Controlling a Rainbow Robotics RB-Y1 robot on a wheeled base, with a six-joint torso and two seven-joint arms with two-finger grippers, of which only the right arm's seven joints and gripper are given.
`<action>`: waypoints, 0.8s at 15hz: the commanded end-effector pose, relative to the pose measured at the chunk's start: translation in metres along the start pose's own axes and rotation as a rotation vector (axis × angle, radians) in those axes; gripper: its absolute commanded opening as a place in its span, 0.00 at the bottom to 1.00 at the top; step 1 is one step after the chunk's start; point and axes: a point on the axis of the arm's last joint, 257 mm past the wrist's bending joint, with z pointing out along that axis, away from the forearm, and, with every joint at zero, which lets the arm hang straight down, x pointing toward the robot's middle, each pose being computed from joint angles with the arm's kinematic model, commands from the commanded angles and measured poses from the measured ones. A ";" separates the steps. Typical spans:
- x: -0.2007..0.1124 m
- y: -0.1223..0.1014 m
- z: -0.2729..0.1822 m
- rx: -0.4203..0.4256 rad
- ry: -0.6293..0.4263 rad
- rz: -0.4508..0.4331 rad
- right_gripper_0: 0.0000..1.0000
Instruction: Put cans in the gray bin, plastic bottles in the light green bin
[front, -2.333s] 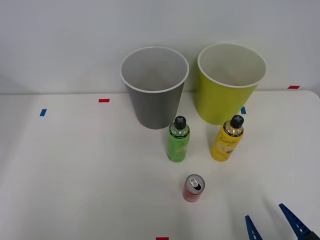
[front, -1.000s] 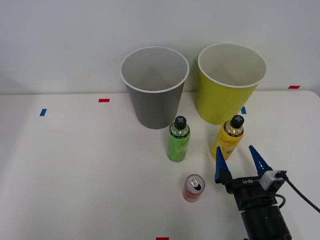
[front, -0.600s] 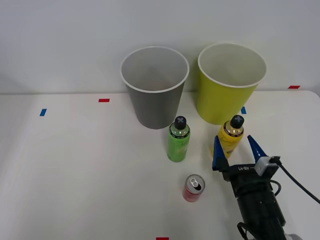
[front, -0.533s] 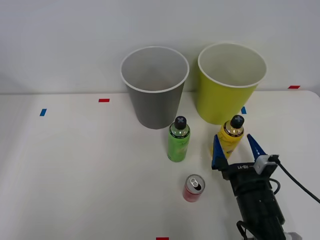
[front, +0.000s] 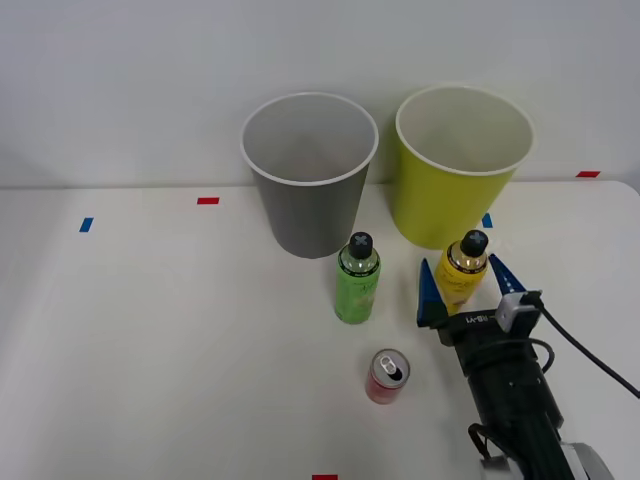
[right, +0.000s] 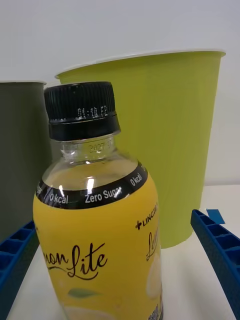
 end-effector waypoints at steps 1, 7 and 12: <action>0.000 0.000 0.006 0.003 0.007 -0.013 1.00; 0.007 -0.003 0.009 0.017 0.039 -0.020 1.00; 0.000 0.000 0.017 0.014 0.022 -0.016 1.00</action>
